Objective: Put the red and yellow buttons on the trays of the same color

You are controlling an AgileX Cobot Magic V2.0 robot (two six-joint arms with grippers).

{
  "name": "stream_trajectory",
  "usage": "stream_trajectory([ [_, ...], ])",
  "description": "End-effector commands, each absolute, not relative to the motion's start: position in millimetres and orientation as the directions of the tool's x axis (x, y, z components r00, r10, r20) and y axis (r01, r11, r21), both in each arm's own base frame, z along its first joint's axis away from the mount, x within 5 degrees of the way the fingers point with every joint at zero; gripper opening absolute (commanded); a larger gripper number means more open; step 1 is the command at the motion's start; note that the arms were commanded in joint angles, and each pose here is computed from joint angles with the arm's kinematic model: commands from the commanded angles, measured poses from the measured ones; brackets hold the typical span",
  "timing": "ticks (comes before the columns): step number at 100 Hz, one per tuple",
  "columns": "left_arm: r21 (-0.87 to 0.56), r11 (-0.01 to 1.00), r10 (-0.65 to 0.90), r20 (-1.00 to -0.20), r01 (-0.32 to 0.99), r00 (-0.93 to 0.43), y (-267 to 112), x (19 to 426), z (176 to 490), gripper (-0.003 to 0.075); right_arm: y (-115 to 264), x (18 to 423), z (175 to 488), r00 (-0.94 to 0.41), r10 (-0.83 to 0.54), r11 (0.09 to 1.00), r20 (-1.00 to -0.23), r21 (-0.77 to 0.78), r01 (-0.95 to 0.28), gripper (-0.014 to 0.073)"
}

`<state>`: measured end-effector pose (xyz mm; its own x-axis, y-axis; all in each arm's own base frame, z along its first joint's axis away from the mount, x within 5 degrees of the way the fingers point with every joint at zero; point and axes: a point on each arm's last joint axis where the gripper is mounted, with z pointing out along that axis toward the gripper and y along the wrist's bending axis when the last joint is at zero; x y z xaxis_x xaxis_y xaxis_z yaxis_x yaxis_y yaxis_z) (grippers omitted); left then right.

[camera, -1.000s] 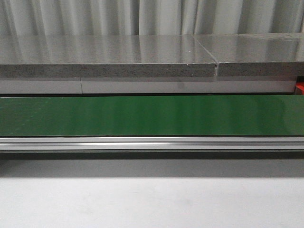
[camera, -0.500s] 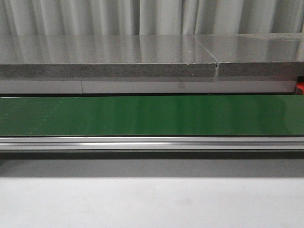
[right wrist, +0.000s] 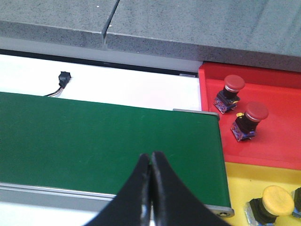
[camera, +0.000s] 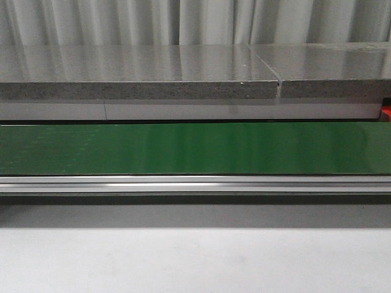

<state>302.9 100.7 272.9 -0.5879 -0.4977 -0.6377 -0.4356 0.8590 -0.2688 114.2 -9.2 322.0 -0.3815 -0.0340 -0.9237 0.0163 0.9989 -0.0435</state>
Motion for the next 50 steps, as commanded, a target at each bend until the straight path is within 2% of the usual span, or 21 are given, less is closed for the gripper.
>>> stream_trajectory([
  [1, -0.287, 0.854, -0.501, -0.682, -0.434, -0.533, 106, 314, 286, 0.0639, -11, 115, 337, -0.297, -0.043, 0.998, -0.954, -0.058, 0.04, -0.0068],
  [50, -0.245, 0.856, -0.503, -0.6, -0.455, -0.622, 122, 352, 240, 0.0639, -11, 115, 337, -0.297, -0.043, 0.998, -0.954, -0.058, 0.04, -0.0068],
])
